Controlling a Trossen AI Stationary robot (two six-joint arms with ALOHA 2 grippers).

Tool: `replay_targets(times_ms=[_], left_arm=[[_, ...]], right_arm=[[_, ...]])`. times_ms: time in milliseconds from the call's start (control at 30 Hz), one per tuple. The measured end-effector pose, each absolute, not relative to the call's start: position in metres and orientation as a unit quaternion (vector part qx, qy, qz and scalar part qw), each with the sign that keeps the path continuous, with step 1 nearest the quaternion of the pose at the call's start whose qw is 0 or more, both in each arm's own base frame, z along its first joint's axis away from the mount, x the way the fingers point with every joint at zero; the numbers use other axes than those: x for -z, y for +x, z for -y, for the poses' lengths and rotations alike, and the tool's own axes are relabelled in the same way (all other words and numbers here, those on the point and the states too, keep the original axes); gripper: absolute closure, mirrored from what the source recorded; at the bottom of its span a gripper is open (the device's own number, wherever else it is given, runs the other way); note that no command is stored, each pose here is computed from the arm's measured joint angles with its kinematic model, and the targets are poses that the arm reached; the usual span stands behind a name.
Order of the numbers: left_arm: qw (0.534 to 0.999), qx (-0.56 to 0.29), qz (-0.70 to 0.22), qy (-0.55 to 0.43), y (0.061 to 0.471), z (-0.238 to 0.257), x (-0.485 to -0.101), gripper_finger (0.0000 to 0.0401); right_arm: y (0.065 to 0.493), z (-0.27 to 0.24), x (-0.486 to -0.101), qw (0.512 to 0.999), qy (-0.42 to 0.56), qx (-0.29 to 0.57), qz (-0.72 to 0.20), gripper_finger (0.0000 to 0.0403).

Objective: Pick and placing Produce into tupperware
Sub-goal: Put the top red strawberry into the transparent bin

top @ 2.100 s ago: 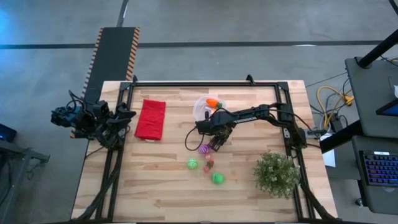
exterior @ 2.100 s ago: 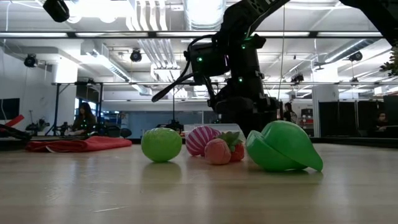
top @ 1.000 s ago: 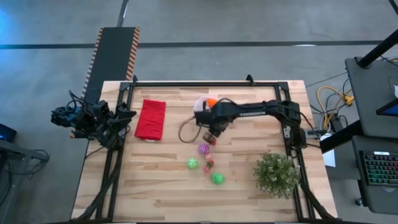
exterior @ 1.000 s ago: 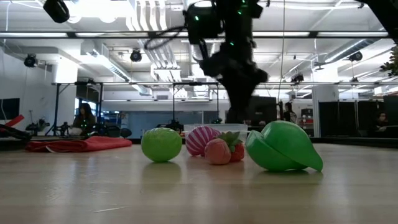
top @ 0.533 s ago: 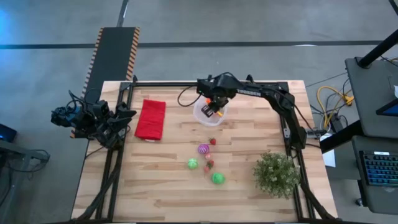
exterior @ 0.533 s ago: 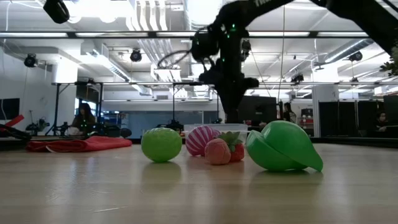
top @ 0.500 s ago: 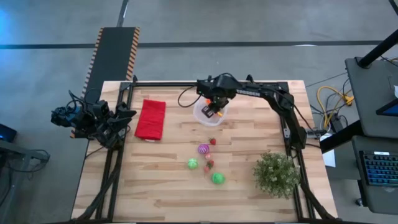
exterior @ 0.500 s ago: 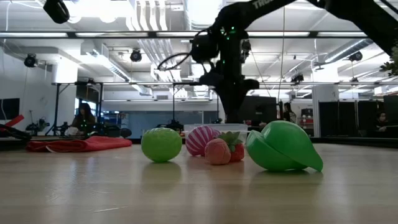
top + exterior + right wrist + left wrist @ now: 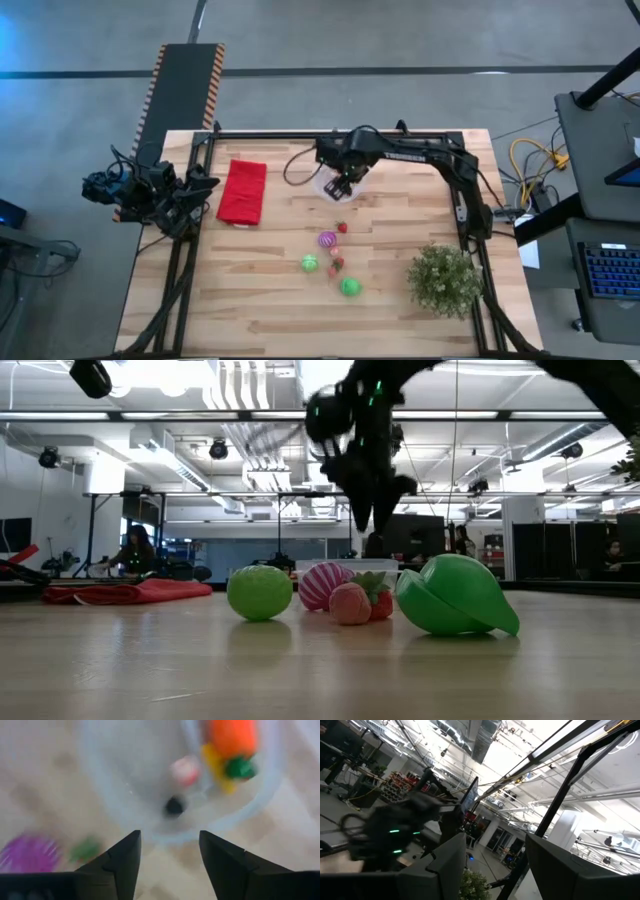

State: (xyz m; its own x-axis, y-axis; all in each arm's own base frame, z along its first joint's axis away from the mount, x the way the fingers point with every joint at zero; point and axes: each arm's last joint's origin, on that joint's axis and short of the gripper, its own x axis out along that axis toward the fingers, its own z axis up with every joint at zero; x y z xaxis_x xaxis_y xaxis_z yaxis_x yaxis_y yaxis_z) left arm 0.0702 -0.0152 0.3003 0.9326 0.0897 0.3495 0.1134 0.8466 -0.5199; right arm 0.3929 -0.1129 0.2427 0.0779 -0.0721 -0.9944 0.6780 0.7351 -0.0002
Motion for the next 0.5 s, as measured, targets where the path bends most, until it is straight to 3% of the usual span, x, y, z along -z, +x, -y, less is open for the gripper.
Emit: replay_targets(times_ms=[200, 500], left_arm=[[0.944, 0.006, 0.182, -0.276, 0.070, 0.015, -0.300, 0.0209], [0.945, 0.005, 0.174, -0.275, 0.071, 0.016, -0.299, 0.0209]], right_arm=[[0.396, 0.057, -0.234, 0.689, 0.210, 0.222, -0.657, 0.0181], [0.398, 0.029, -0.199, 0.671, 0.278, 0.226, -0.650, 0.0150]])
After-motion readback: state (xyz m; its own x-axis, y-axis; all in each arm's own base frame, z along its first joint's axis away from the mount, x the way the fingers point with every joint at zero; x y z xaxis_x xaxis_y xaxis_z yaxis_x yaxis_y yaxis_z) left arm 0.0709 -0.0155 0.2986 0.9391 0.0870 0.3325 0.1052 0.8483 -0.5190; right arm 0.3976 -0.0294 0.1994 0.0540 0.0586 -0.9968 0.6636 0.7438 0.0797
